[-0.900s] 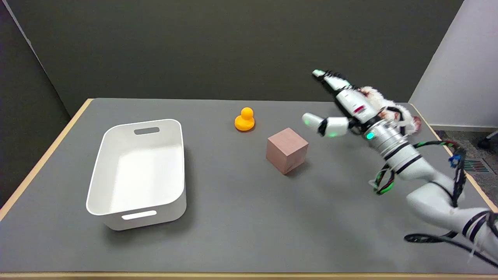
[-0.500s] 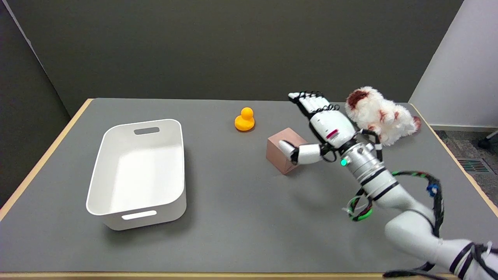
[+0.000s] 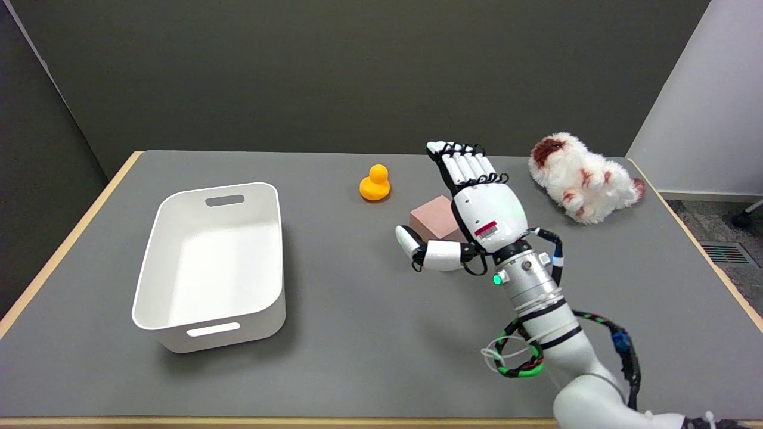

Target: Pick up wooden cube.

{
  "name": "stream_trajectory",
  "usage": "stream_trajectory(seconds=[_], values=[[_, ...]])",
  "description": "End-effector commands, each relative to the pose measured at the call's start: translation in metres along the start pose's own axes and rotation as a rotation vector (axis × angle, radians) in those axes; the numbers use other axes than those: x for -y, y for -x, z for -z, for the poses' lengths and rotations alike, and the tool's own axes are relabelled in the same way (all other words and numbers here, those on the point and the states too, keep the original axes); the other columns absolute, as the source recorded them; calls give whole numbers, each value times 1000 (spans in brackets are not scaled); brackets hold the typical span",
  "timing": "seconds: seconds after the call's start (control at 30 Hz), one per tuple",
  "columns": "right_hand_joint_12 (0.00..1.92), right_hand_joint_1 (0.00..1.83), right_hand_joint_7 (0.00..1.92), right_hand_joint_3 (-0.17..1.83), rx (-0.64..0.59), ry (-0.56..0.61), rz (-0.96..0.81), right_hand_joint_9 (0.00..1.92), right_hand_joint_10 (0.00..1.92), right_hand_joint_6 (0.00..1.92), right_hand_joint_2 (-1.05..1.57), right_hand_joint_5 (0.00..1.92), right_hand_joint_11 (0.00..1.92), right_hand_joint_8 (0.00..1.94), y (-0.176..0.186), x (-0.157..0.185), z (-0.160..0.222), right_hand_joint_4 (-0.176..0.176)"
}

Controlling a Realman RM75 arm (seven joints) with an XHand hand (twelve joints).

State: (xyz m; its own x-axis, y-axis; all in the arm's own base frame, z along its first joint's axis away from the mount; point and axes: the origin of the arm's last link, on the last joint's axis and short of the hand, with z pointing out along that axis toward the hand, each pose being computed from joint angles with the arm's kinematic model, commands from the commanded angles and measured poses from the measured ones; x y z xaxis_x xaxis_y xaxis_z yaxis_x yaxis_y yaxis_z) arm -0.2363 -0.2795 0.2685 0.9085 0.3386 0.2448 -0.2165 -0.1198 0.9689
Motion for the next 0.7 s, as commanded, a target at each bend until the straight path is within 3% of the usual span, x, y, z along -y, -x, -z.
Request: stream_trajectory(seconds=[0.03,0.2,0.27,0.37,0.43,0.5,0.7], values=[[465,319,15,866,73,269,-49,-1,455,152,561,59,-1,429,44,15,17,-176],[488,369,-1,886,138,341,-102,-1,339,102,597,-1,-1,324,69,5,16,-176],[452,331,-1,760,140,337,-140,-1,278,12,659,-1,-1,277,73,5,17,-176],[395,363,-1,767,130,320,-166,-1,25,-1,613,-1,-1,44,74,10,17,-176],[344,365,-1,674,124,310,-164,-1,-1,-1,678,-1,-1,8,74,13,15,-176],[354,401,-1,805,113,302,-169,-1,-1,-1,565,-1,-1,-1,73,18,12,-176],[333,429,-1,791,100,283,-174,-1,-1,-1,579,-1,-1,-1,73,29,5,-176]])
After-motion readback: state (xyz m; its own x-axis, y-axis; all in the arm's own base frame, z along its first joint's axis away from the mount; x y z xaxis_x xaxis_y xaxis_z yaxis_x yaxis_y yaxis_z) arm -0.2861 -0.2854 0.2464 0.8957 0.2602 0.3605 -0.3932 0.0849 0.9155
